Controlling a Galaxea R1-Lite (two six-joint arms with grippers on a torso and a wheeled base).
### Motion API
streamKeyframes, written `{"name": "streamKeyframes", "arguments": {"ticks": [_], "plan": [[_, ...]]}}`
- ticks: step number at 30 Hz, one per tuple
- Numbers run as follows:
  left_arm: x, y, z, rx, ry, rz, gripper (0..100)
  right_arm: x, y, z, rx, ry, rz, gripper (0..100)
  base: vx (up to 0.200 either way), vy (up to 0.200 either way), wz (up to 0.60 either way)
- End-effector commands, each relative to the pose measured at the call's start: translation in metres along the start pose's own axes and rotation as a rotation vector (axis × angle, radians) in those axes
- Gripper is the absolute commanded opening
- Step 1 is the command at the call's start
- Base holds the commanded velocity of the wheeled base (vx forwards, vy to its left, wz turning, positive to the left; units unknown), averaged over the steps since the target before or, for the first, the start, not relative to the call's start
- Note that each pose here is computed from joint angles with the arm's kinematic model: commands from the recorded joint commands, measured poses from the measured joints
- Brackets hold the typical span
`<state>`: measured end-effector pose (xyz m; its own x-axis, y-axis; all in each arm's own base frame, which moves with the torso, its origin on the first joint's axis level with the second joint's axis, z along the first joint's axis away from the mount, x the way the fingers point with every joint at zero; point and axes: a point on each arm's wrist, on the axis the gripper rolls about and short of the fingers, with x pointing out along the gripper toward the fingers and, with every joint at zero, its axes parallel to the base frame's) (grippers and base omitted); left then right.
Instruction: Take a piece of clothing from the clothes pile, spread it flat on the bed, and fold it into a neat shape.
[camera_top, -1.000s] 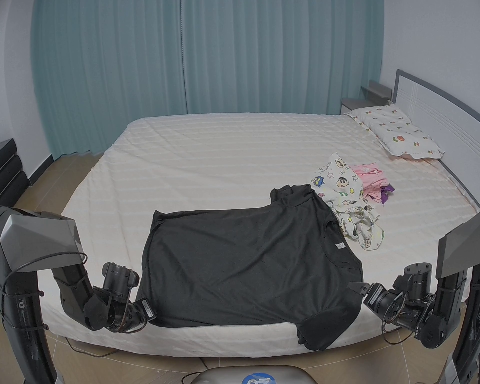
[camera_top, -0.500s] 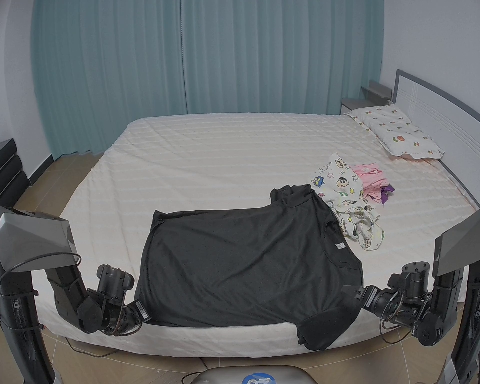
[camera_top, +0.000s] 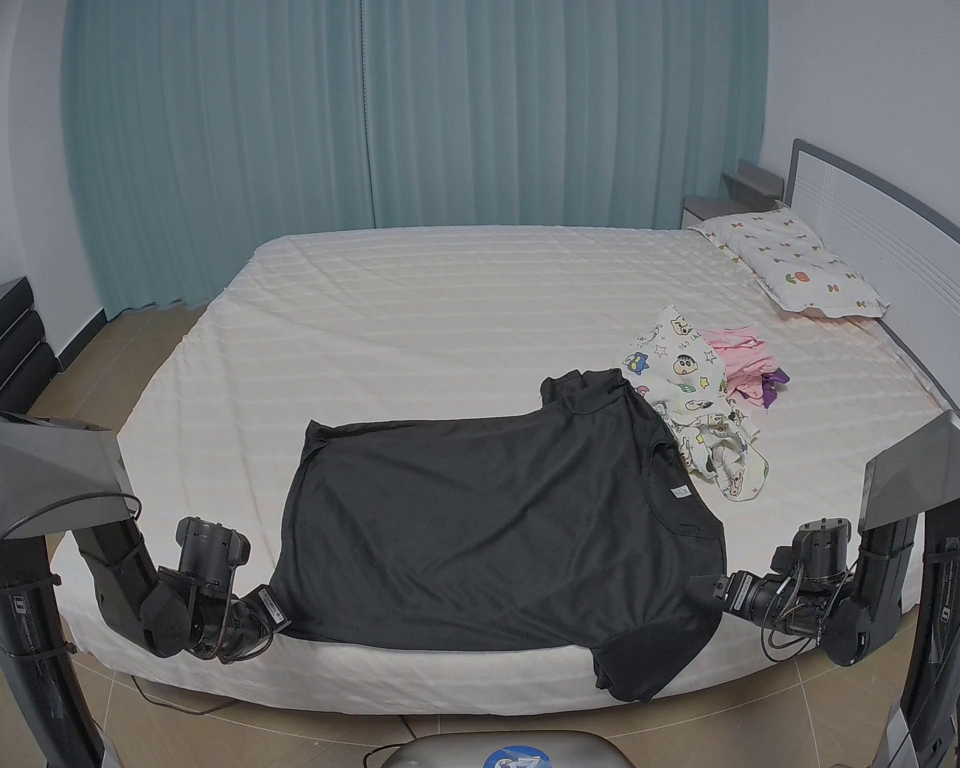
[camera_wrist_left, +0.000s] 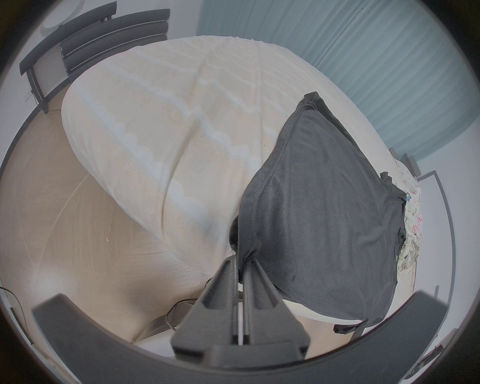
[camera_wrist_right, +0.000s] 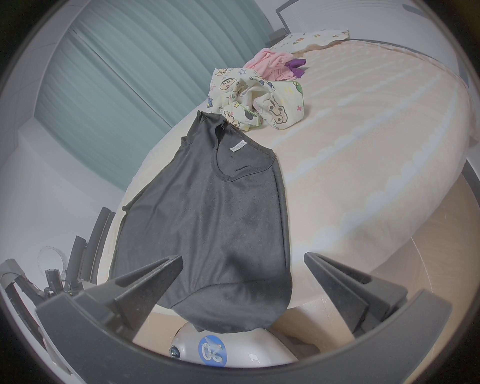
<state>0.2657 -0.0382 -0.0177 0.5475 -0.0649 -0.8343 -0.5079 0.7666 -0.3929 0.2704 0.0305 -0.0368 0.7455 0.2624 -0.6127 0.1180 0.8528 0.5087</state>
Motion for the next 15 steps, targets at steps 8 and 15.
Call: {"name": "streamKeyframes", "arguments": {"ticks": [8,15], "plan": [[-0.003,-0.001,0.005,-0.021,-0.017,-0.016,0,0.030,-0.004,0.008,0.006,0.008,0.001,0,0.000,0.000,0.00],[-0.011,-0.008,0.013,-0.030,-0.054,-0.051,0,0.037,-0.001,0.040,0.005,-0.104,0.043,0,0.000,0.000,0.00]]}}
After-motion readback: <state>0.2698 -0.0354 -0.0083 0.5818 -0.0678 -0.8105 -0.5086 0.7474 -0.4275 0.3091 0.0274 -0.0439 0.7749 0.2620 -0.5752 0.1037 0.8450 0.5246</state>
